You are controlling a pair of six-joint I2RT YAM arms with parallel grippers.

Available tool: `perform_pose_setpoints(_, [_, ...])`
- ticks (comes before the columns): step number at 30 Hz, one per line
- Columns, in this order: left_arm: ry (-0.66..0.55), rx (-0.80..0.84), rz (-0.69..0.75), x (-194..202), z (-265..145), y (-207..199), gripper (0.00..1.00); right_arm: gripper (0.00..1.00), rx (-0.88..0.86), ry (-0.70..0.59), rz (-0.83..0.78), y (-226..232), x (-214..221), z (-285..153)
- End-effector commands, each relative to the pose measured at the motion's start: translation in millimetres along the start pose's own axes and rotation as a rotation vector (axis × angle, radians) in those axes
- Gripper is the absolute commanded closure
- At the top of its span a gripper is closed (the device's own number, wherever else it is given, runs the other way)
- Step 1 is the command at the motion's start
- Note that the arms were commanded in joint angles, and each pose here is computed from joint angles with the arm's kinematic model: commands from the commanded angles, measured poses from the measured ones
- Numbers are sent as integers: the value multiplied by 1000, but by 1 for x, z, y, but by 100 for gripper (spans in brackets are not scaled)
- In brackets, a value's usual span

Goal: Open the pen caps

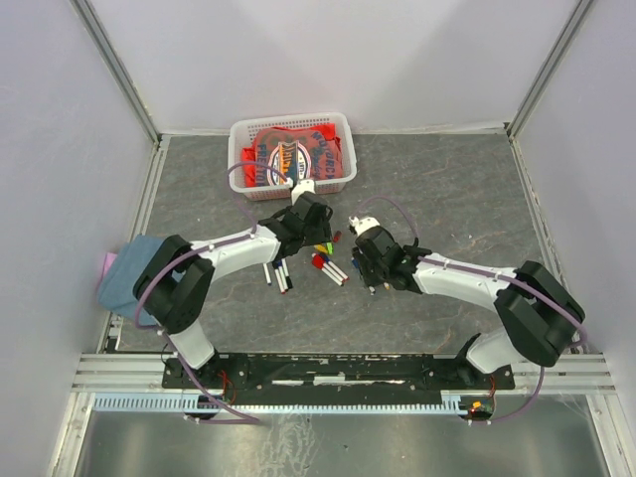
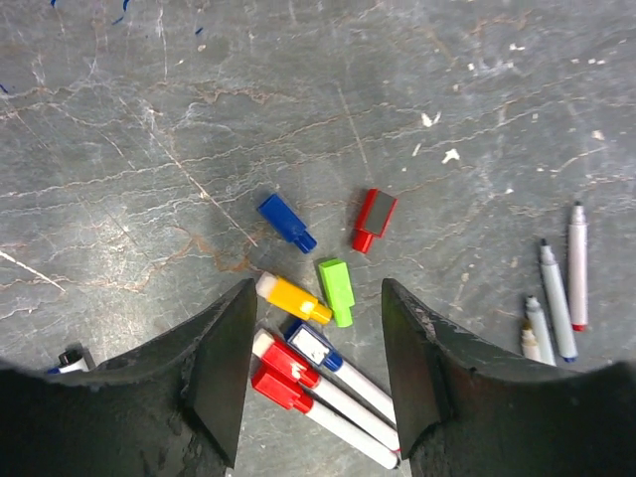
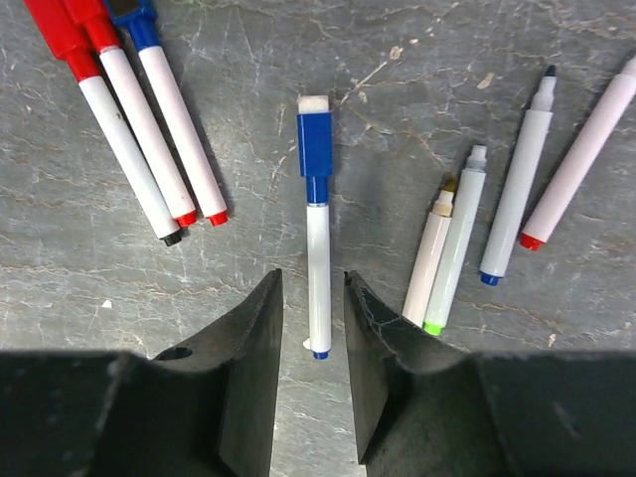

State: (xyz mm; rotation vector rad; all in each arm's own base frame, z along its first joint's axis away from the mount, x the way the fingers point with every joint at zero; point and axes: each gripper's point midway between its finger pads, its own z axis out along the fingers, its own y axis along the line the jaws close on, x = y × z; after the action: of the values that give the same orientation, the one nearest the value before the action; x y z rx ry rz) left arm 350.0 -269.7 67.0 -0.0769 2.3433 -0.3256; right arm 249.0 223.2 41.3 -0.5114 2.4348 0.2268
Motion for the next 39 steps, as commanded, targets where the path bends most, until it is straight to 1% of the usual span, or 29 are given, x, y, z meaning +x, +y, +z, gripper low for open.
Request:
perform_pose_setpoints(1, [-67, 89, -10, -22, -21, -17, 40, 62, -42, -35, 10, 13, -15, 4])
perform_pose_setpoints(9, [-72, 143, -44, -21, -31, -22, 40, 63, -19, 26, 14, 8, 6, 15])
perform_pose_setpoints(12, [-78, 160, -55, -24, -35, -25, 40, 65, -16, 44, 24, 7, 14, 18])
perform_pose_setpoints(16, [-71, 183, -67, -24, -38, -29, 39, 74, -12, 68, 30, 6, 24, 18])
perform_pose_setpoints(20, [-64, 215, -85, -24, -41, -36, 39, 90, -7, 84, 35, 4, 31, 17])
perform_pose_setpoints(22, [-53, 240, -95, -23, -44, -40, 38, 95, -8, 82, 40, 4, 32, 16])
perform_pose_setpoints(24, [-41, 267, -106, -23, -46, -46, 38, 99, -13, 70, 48, 4, 29, 14])
perform_pose_setpoints(28, [-9, 322, -128, -18, -51, -56, 36, 99, -42, 17, 67, 8, 17, 4])
perform_pose_setpoints(35, [51, 411, -177, -10, -58, -71, 34, 99, -155, -114, 114, 25, -14, -25])
perform_pose_setpoints(39, [92, 481, -226, -2, -61, -80, 33, 99, -211, -156, 135, 33, -26, -38])
